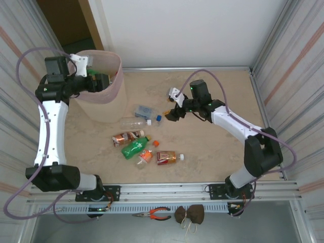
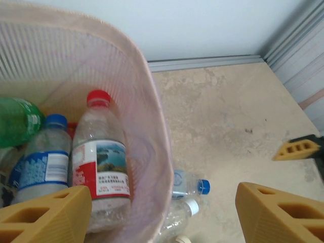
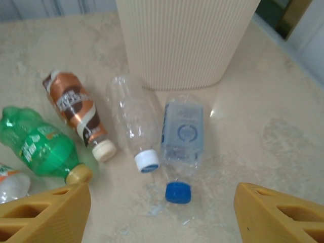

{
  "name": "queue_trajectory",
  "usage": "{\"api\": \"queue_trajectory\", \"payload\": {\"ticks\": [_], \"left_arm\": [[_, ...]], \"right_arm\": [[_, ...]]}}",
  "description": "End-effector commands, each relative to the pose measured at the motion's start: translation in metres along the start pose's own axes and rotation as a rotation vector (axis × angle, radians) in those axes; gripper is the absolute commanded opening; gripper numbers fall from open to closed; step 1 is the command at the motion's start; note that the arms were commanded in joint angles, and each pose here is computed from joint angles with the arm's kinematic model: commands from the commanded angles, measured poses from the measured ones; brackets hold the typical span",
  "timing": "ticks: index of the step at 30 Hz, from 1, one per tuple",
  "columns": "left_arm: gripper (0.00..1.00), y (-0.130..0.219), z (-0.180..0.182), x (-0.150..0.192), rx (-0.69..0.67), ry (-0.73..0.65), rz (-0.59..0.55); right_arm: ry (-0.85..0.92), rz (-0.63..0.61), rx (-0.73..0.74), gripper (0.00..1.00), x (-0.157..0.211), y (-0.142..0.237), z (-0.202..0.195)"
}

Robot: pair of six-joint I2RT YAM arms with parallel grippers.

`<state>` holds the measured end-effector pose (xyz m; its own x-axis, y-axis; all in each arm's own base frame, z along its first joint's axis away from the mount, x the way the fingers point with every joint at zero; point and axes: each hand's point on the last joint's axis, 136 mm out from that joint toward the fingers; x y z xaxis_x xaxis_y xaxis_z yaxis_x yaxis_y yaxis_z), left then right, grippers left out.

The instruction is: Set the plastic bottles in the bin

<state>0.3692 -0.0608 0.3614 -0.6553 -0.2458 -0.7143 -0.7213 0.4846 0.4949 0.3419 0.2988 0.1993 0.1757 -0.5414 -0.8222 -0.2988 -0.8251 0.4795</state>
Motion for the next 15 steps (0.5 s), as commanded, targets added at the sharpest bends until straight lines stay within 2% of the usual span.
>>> {"api": "queue_trajectory", "payload": {"ticks": [1, 9, 15], "left_arm": [[0.75, 0.007, -0.015, 0.006, 0.078, 0.016, -0.033], [0.75, -0.003, -0.005, 0.046, 0.108, 0.025, -0.009], [0.76, -0.017, 0.007, 0.066, 0.121, 0.002, -0.014]], "right_arm": [[0.067, 0.021, -0.02, 0.72, 0.007, -0.021, -0.002], [0.087, 0.122, -0.06, 0.71, 0.047, -0.077, -0.002], [0.079, 0.146, -0.091, 0.69, 0.063, -0.101, -0.001]]}}
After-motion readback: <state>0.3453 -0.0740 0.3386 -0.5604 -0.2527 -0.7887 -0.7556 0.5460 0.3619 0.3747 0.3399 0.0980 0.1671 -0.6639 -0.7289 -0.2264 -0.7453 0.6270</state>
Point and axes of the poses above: each hand's point on the last joint's axis, 136 mm out from that joint toward the fingers, its own y axis back along the fingers, its own z axis along the line the jaws close on, x = y × z, and after that the axes turned 15 degrees about y, right-handed
